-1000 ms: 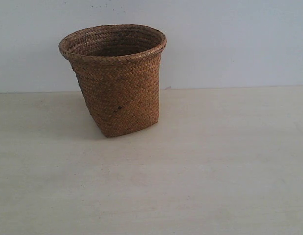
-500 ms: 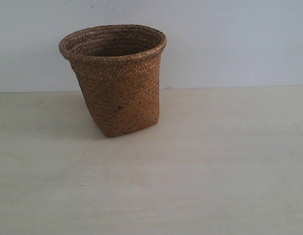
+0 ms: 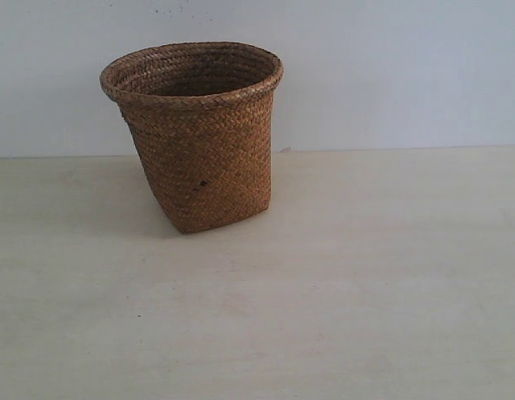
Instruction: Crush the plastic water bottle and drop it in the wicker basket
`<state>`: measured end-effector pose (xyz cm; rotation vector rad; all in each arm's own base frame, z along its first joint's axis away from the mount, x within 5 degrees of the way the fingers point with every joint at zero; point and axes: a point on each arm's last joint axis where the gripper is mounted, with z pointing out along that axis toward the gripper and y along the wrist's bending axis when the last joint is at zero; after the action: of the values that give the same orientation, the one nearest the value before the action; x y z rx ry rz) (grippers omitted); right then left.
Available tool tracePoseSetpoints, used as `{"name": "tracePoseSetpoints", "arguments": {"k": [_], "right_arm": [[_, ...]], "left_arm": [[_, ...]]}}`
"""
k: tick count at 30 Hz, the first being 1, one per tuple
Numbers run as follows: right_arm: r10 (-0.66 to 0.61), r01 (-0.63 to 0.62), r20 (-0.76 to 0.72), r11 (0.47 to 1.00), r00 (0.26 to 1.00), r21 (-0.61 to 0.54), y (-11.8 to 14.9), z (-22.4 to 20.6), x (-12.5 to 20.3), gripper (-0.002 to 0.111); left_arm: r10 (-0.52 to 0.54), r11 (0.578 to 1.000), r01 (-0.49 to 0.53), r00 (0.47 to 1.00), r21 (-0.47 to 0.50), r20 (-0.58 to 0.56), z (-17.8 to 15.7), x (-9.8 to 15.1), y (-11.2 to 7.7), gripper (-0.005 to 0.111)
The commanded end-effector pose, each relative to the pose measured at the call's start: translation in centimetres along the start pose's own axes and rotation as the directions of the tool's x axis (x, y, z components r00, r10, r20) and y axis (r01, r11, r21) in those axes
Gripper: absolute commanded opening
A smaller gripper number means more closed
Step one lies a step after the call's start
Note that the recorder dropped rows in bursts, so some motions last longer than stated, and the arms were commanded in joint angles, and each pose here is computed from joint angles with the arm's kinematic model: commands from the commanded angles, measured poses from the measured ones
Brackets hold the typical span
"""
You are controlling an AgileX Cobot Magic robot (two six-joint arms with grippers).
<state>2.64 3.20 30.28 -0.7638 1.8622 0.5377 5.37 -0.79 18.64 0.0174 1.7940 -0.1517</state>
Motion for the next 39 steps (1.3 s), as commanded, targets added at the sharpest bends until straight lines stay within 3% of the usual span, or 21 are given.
{"name": "tracePoseSetpoints", "arguments": {"k": [1,14,18,21,24,28,35,39], "right_arm": [[0.003,-0.003,0.015,1.000,1.000,-0.001,0.0,-0.1,0.0,0.000],[0.003,-0.003,0.028,1.000,1.000,0.000,0.0,-0.1,-0.1,0.000],[-0.020,0.017,0.165,1.000,0.986,0.020,-0.1,-0.2,-1.4,0.000],[-0.098,0.072,0.279,0.992,0.955,0.101,-0.5,0.1,-2.0,0.000],[-0.193,0.121,0.329,0.966,0.924,0.229,-1.3,1.3,-1.3,0.000],[-0.225,0.056,0.404,0.920,0.887,0.388,-2.6,2.7,0.4,0.000],[-0.080,-0.206,0.451,0.809,0.889,0.551,-4.9,4.1,4.8,0.000],[-0.029,-0.286,0.447,0.731,0.894,0.619,-5.7,4.0,6.1,0.000]], "left_arm": [[-0.001,1.000,0.001,1.000,-0.006,0.004,0.0,0.1,0.1,0.004],[-0.001,1.000,0.001,1.000,-0.006,0.004,0.0,0.1,0.1,0.004],[-0.001,1.000,0.001,1.000,-0.006,0.004,0.0,0.1,0.1,0.004],[-0.001,1.000,0.001,1.000,-0.006,0.004,0.0,0.1,0.1,0.004],[-0.001,1.000,0.001,1.000,-0.006,0.004,0.0,0.1,0.1,0.004],[-0.001,1.000,0.001,1.000,-0.006,0.004,0.0,0.1,0.1,0.004],[-0.001,1.000,0.001,1.000,-0.006,0.004,0.0,0.1,0.1,0.004],[-0.001,1.000,0.001,1.000,-0.006,0.004,0.0,0.1,0.1,0.004]]}}
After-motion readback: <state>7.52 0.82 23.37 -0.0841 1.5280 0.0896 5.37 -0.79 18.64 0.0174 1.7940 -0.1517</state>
